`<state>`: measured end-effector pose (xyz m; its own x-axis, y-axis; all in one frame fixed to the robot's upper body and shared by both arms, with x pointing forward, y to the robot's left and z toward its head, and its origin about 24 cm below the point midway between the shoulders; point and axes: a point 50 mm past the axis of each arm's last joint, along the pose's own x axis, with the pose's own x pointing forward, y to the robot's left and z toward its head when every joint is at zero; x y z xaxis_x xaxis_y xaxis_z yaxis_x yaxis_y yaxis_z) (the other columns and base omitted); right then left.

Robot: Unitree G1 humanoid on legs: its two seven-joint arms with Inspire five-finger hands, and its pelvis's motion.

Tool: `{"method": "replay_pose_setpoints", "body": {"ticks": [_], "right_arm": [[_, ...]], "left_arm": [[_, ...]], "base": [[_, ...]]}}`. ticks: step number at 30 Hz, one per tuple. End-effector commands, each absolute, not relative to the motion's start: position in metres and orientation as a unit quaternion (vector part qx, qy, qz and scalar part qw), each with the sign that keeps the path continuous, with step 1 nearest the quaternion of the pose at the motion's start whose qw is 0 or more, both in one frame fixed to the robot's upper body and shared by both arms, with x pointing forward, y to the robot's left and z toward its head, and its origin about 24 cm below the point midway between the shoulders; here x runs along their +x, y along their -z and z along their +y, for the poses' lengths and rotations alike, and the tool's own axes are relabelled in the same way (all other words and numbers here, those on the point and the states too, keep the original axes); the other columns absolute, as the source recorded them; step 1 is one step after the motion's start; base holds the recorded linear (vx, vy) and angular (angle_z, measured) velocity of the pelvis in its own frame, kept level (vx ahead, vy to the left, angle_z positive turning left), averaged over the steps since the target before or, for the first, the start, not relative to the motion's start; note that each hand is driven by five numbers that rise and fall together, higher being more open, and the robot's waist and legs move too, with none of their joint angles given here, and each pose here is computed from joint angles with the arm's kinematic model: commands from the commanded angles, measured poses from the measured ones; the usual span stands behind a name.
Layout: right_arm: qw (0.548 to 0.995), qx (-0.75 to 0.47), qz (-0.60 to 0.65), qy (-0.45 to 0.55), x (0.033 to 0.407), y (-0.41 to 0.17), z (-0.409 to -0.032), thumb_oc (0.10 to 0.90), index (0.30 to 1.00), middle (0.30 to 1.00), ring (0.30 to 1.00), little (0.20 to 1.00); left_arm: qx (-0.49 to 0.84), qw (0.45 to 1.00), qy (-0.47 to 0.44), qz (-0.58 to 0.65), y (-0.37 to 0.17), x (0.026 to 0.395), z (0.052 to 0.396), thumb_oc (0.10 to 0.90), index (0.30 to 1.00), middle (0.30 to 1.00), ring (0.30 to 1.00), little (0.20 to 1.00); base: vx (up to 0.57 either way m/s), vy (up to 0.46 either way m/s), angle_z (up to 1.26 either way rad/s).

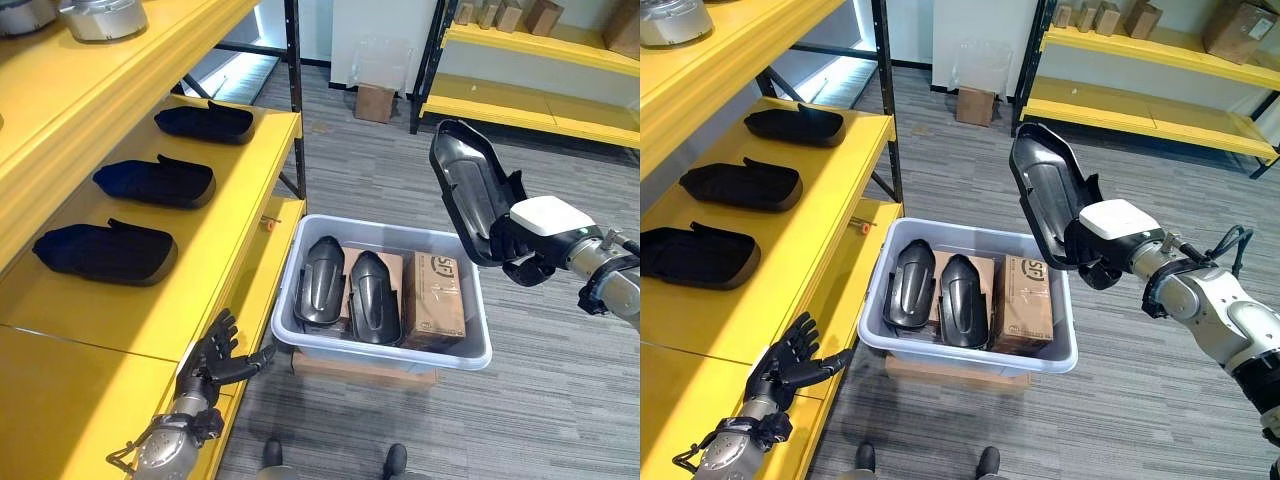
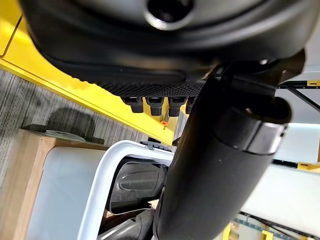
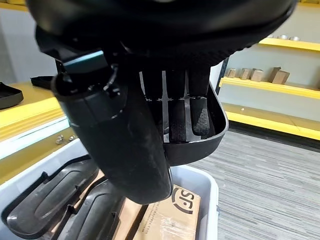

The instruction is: Move parts from the plastic box to the shelf.

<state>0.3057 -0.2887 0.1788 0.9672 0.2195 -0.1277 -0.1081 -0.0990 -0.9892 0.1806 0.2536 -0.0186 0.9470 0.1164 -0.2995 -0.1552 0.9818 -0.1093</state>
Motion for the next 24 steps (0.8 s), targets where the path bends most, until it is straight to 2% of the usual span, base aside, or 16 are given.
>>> {"method": "replay_pose_setpoints", "body": {"ticks": [1, 5, 6, 17, 24], "right_arm": [[0.666, -0.726, -0.167, -0.033, 0.321, -0.255, -0.268, 0.400, 0.300, 0.300, 0.300, 0.300], [0.666, -0.726, -0.167, -0.033, 0.321, -0.255, -0.268, 0.400, 0.300, 0.300, 0.300, 0.300], [0.664, -0.719, -0.197, -0.055, 0.334, -0.262, -0.241, 0.400, 0.300, 0.300, 0.300, 0.300], [0.640, -0.712, -0.279, -0.076, 0.346, -0.294, -0.192, 0.400, 0.300, 0.300, 0.300, 0.300], [0.638, -0.720, -0.265, -0.055, 0.341, -0.282, -0.211, 0.400, 0.300, 0.300, 0.300, 0.300]], "left_arm": [[-0.023, 0.997, -0.039, 0.068, -0.011, 0.200, 0.256, 0.900, 1.000, 1.000, 1.000, 1.000], [-0.023, 0.997, -0.039, 0.068, -0.011, 0.200, 0.256, 0.900, 1.000, 1.000, 1.000, 1.000], [-0.024, 0.997, -0.041, 0.066, -0.011, 0.203, 0.254, 0.900, 1.000, 1.000, 1.000, 1.000], [-0.050, 0.991, -0.108, 0.064, -0.007, 0.191, 0.270, 0.900, 1.000, 1.000, 1.000, 1.000], [-0.050, 0.995, -0.069, 0.056, -0.010, 0.204, 0.255, 0.900, 1.000, 1.000, 1.000, 1.000]], "base": [[0.00, 0.000, -0.25], [0.00, -0.008, -0.07], [-0.03, -0.040, -0.02], [-0.06, -0.139, -0.08], [-0.11, -0.185, 1.43]]}}
